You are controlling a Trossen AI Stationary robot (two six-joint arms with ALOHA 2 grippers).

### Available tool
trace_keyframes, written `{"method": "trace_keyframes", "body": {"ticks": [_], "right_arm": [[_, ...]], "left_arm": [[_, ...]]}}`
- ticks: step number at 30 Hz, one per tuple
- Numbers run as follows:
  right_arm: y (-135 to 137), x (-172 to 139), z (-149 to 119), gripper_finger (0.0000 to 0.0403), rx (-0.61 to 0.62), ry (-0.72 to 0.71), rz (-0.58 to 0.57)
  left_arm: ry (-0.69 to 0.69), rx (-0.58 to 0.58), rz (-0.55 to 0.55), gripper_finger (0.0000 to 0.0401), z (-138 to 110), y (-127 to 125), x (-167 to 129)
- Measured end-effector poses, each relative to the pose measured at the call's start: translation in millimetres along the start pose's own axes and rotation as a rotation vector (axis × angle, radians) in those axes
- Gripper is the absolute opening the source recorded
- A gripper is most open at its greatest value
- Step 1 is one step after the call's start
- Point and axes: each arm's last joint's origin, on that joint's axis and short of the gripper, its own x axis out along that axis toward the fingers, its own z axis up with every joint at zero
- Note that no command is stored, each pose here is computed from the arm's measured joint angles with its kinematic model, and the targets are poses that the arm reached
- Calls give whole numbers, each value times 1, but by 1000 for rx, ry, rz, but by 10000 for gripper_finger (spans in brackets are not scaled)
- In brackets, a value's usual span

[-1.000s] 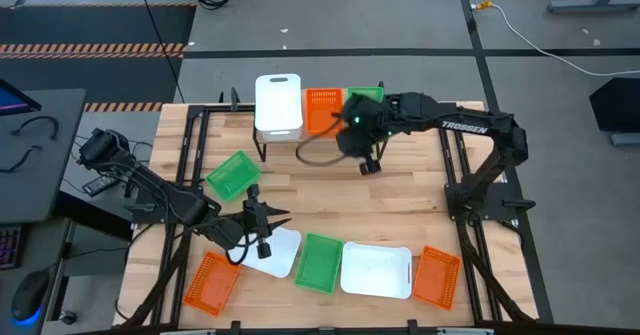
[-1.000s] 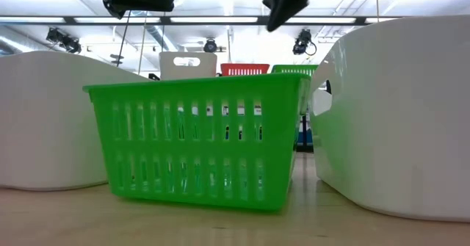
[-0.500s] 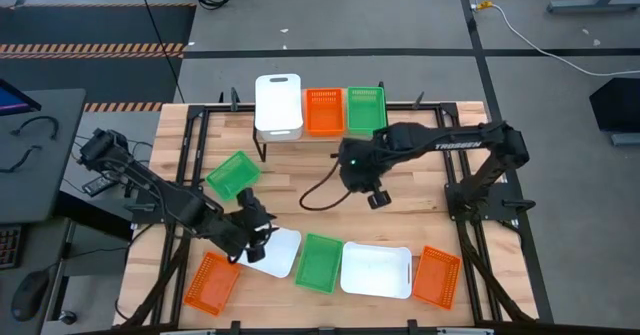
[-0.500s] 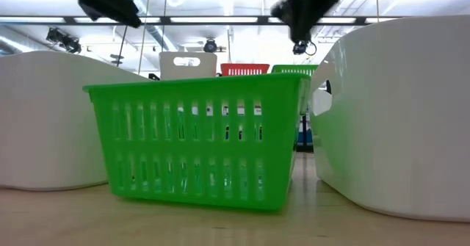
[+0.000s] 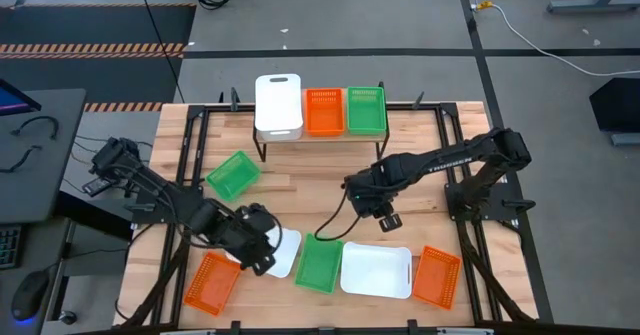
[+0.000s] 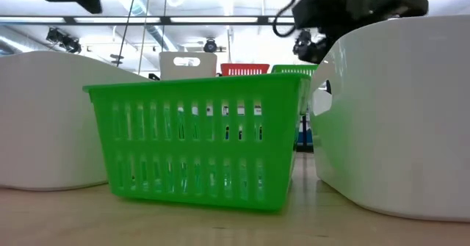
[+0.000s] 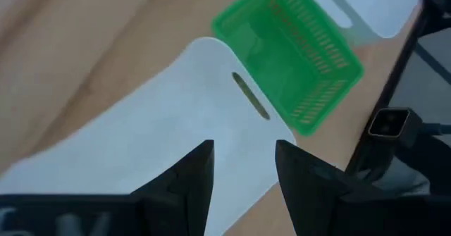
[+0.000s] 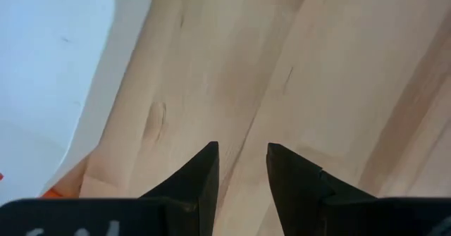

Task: Stack baskets on shelf by color
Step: Stack the left white bin on top of the white bin on the shelf

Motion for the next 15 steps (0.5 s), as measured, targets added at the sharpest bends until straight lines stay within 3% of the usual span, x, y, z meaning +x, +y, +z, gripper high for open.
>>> {"method": "trace_keyframes", "body": {"ticks": [6, 15], "right_arm": [[1, 3, -6, 124, 101, 50, 4], [-6, 2, -12, 124, 129, 108, -36]], "left_arm": [[104, -86, 23, 160, 19, -22, 33], [137, -151, 119, 160, 44, -47, 67]]}}
